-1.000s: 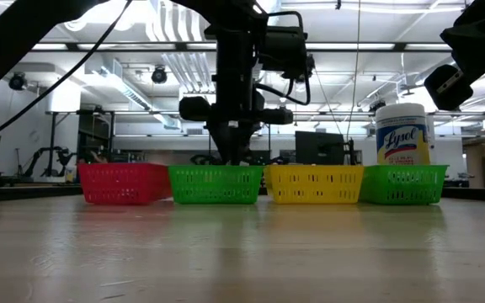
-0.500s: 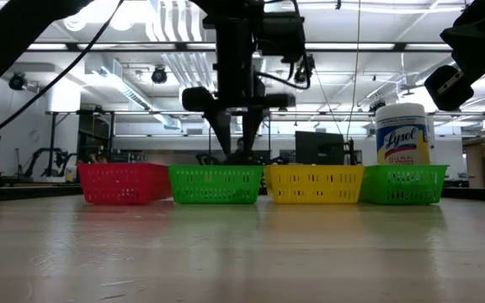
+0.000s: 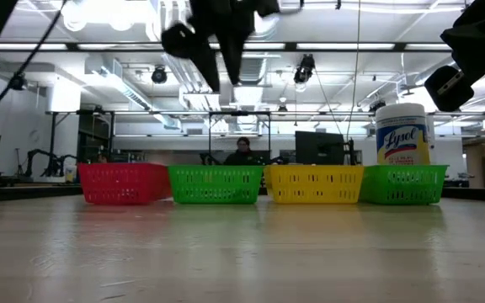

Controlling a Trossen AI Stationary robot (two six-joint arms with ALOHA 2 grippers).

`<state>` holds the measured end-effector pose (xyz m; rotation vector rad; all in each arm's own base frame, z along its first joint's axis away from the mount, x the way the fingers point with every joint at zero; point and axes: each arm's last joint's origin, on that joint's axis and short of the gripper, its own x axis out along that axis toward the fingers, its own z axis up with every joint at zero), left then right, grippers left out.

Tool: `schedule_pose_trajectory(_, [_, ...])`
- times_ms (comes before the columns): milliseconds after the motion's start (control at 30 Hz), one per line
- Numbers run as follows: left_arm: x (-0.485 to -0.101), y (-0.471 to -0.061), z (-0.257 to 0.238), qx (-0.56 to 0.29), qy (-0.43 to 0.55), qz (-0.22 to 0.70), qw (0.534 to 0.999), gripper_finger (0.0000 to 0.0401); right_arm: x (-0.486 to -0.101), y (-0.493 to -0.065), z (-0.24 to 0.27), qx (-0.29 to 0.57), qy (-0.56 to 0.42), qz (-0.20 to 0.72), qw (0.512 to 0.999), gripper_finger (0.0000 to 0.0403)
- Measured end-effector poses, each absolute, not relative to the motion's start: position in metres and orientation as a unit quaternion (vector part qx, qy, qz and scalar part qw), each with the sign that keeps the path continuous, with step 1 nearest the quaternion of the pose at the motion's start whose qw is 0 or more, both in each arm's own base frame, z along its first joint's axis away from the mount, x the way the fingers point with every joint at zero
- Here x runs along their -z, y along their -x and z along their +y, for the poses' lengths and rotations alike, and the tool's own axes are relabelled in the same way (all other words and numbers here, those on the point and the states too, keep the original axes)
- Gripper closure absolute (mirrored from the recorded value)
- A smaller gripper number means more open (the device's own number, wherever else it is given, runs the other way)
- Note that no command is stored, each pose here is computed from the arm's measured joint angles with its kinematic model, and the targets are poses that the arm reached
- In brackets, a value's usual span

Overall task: Pick & Place First Aid Supplies
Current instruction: Put the blue bandage into the left green bin

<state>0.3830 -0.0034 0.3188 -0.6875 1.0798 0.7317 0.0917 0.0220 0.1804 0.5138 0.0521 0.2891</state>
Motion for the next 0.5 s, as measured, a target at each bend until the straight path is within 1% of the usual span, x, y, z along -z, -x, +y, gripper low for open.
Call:
schedule_pose_trajectory(233, [-0.342, -0.351, -0.075, -0.269, 0.285, 0.524, 0.756, 0.0242, -0.180, -0.092, 0.022, -0.143, -0.253, 0.026, 0.956, 0.0394])
schedule_pose_trajectory(500, [-0.346, -0.321, -0.152, -0.186, 0.238, 0.548, 0.780, 0.0242, -0.181, -0.092, 0.022, -0.143, -0.253, 0.025, 0.956, 0.0394])
